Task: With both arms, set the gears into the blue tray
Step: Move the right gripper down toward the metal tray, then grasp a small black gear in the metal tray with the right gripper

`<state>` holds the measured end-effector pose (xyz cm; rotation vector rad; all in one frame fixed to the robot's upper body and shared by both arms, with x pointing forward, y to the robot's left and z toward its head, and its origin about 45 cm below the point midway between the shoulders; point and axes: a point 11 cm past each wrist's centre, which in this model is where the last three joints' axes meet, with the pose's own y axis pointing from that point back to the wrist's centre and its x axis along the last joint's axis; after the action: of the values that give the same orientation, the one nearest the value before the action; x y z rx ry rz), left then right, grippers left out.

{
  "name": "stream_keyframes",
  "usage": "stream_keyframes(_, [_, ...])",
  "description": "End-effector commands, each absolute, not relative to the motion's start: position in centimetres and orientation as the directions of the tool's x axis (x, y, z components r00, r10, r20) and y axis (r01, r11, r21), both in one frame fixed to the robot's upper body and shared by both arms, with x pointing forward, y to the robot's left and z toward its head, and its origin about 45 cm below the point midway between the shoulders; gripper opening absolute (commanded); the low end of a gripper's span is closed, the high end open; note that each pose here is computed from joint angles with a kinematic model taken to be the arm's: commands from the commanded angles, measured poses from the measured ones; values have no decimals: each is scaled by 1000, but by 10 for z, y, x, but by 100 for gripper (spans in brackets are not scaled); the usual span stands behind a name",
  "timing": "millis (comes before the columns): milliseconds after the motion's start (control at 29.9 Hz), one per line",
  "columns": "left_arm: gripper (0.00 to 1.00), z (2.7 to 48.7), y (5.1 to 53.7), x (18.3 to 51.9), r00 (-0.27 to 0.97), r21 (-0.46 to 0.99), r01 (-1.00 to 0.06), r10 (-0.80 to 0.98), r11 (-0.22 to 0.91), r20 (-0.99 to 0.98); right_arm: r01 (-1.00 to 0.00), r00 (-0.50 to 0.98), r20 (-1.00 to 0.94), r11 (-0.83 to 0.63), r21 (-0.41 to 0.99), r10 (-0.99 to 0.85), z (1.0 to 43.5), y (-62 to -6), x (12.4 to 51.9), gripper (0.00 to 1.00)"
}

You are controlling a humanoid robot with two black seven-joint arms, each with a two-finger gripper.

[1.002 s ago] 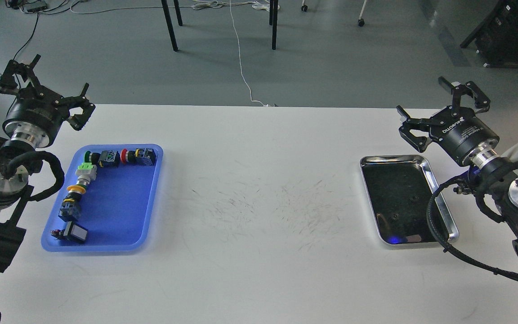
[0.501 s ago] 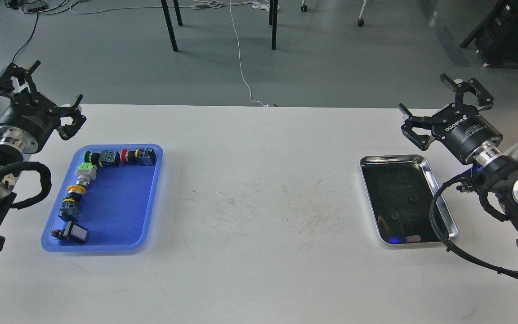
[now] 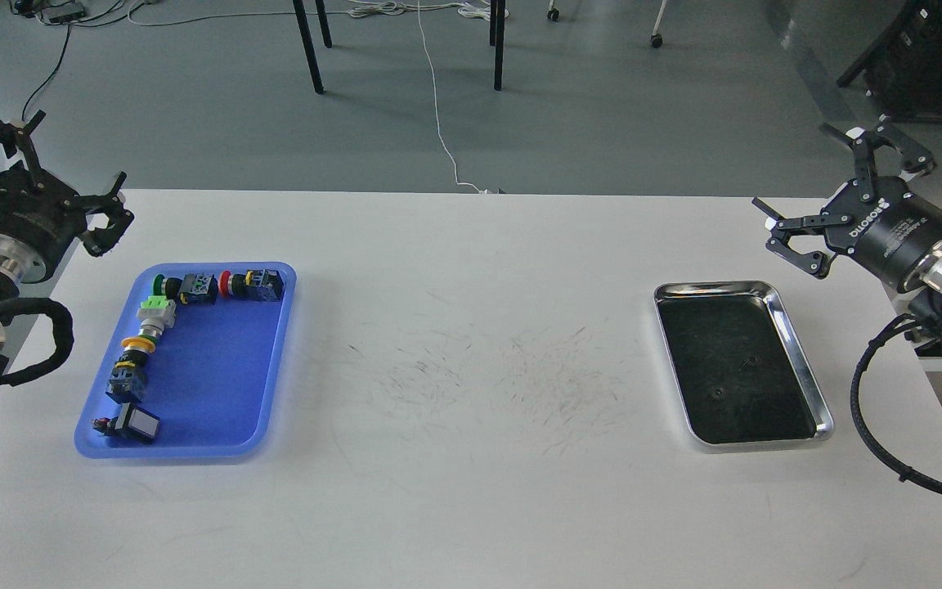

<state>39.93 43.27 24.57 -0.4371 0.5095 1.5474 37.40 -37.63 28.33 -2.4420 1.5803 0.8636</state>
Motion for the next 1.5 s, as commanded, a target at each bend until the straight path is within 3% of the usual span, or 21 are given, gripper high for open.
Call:
stream_keyframes(0, [98,242,428,400,-39,57,-998,819,-8,-573,-814,382,-283,-466,347,-880,287,-370,355,99])
stream_keyframes(234, [98,241,425,400,-36,57,-998,817,-4,-576,-706,589,240,-347,617,-772,269,-368,337,99])
stream_keyframes(434, [98,241,428,400,-41,59,-998,821,-8,-569,-600,751,421,-261,756,-508,244,-346,341,99])
stream_keyframes(601, [98,242,430,399,-45,61,-998,824,-13,-565,-521,828,454,-154,839,-329,216,-352,339,99])
stream_keyframes(768, [98,242,431,399,-47,58,-998,824,-16,-565,-518,836,484,-81,852,-257,192,-358,352,99])
stream_keyframes(1169, [98,241,431,399,-47,55,-998,825,-19,-563,-470,858,441,-60,880,-263,155,-355,347,97])
stream_keyframes(1470, [98,241,430,399,-40,58,-998,851,-11,-524,-468,855,440,-44,883,-274,146,-359,349,88])
